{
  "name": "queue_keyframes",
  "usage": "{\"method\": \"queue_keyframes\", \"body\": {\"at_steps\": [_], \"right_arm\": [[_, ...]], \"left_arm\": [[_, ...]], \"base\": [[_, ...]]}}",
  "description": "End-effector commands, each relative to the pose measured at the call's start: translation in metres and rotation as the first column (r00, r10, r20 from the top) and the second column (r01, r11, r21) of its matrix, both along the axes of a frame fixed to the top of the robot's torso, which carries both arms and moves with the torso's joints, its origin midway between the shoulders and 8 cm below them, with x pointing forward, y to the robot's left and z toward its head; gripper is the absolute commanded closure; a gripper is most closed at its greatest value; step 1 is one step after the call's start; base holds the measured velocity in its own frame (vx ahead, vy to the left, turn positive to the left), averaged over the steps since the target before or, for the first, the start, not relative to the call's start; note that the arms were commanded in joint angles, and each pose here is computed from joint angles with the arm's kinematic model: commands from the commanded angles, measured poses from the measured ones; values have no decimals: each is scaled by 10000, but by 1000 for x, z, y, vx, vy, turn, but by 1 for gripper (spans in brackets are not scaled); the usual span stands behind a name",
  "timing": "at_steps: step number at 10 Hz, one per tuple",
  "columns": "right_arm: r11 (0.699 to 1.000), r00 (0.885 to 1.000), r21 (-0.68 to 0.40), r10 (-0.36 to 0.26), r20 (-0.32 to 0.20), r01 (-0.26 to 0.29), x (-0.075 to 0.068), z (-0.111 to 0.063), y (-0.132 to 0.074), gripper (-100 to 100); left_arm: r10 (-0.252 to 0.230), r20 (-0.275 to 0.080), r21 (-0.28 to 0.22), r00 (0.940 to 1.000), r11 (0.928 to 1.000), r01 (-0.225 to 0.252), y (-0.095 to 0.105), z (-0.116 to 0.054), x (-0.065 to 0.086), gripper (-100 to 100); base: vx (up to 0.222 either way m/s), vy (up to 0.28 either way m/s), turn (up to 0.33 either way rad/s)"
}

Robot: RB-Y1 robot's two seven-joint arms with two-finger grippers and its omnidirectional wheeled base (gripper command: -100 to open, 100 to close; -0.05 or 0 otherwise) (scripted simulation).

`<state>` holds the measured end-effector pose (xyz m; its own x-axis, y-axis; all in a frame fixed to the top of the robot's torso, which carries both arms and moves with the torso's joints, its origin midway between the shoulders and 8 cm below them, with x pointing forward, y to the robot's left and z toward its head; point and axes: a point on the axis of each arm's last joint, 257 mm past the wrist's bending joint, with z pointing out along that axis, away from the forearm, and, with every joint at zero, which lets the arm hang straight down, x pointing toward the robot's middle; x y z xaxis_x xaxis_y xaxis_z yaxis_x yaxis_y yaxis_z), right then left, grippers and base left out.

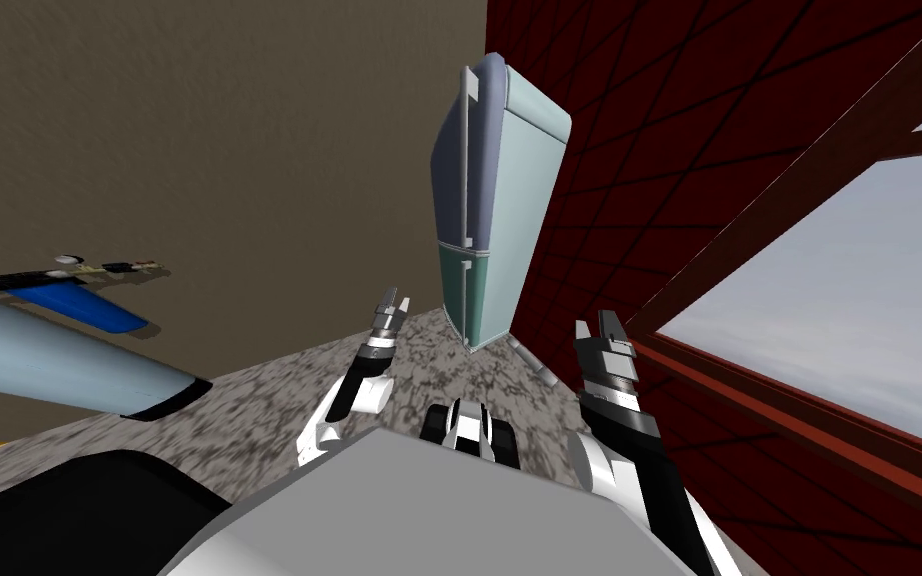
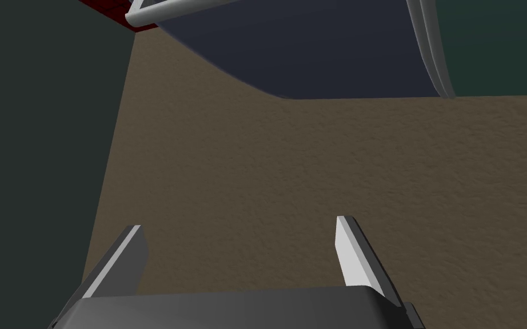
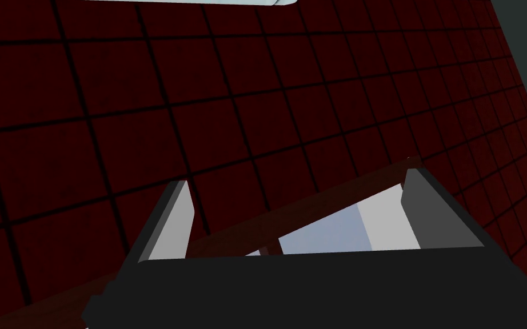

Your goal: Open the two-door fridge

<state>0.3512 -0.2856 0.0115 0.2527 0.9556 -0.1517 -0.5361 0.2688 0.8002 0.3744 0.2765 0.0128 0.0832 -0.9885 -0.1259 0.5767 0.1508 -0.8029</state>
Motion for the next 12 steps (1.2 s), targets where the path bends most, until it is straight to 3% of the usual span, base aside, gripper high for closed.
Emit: {"method": "queue_keyframes", "body": {"at_steps": [1,4,5,6,7,10,11,12], "right_arm": [[10000,10000,0,0,0,0,0,0,0,0],[10000,10000,0,0,0,0,0,0,0,0],[10000,10000,0,0,0,0,0,0,0,0],[10000,10000,1,0,0,0,0,0,0,0],[10000,10000,0,0,1,0,0,0,0,0],[10000,10000,1,0,0,0,0,0,0,0],[10000,10000,0,0,1,0,0,0,0,0],[10000,10000,0,0,0,0,0,0,0,0]], "left_arm": [[-195,-224,-35,9996,9998,194,-3,5,11,-100],[-312,-452,-84,9985,9995,309,-4,8,18,-100],[-475,-442,-110,9979,9988,471,-7,16,23,-100],[-442,-620,-132,9971,9990,435,-6,12,26,-100],[-609,-594,-158,9964,9981,601,-9,20,30,-100],[-693,-994,-234,9926,9975,673,-10,20,40,-100],[-859,-939,-246,9919,9962,839,-14,29,43,-100],[-808,-1198,-278,9895,9966,780,-12,23,46,-100]], "base": [[56,-57,-13],[61,-53,-9],[74,-74,-12],[65,-59,-6],[74,-68,-16],[71,-60,-9],[83,-46,-15],[73,-51,-9]]}}
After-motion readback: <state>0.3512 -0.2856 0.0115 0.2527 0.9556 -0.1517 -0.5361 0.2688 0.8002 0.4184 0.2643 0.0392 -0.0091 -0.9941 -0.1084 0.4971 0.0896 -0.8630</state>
